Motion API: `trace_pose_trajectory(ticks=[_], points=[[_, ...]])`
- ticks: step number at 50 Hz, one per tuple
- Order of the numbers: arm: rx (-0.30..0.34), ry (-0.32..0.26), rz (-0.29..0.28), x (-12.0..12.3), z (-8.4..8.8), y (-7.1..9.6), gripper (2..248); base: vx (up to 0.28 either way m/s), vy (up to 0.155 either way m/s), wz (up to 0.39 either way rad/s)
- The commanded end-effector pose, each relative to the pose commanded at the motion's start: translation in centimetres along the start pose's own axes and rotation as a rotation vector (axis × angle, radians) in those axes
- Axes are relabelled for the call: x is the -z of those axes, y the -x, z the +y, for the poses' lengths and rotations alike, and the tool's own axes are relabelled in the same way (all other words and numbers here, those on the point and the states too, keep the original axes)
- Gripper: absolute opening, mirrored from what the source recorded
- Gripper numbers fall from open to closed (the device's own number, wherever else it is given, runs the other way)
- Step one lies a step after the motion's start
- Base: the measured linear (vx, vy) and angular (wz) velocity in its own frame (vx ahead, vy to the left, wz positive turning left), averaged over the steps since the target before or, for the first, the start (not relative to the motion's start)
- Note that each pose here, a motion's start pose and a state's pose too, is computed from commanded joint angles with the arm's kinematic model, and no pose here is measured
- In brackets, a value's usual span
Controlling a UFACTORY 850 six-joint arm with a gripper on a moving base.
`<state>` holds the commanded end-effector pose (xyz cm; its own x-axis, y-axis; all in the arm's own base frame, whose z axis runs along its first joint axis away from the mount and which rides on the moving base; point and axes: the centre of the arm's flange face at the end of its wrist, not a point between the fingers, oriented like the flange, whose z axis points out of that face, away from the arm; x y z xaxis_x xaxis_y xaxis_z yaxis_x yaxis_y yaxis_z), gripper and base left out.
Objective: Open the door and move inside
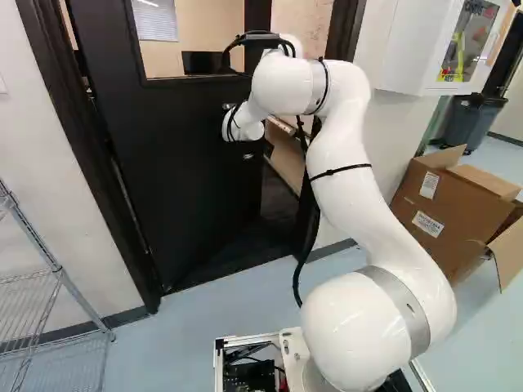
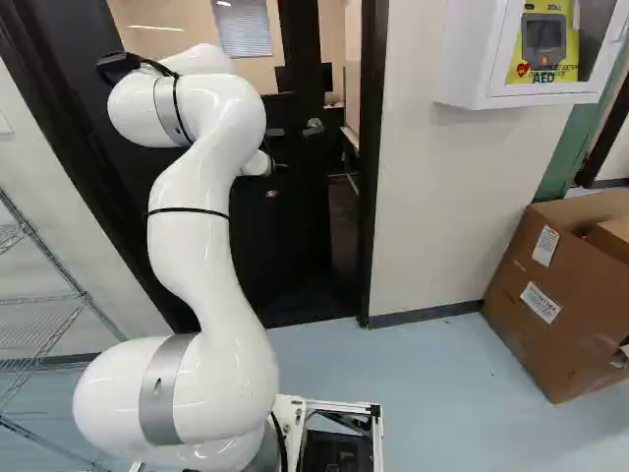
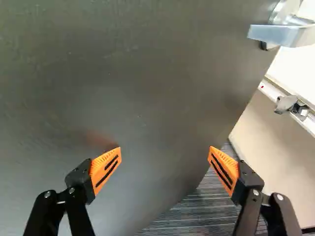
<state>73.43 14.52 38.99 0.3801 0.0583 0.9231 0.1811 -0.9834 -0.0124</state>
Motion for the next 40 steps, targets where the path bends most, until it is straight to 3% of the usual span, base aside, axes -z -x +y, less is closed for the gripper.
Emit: trace_pose_trajectory(ticks=[40], points=[[-0.007, 0.017, -0.070, 7.8, 1.2, 1.7, 247, 0.000, 0.000, 0.000]])
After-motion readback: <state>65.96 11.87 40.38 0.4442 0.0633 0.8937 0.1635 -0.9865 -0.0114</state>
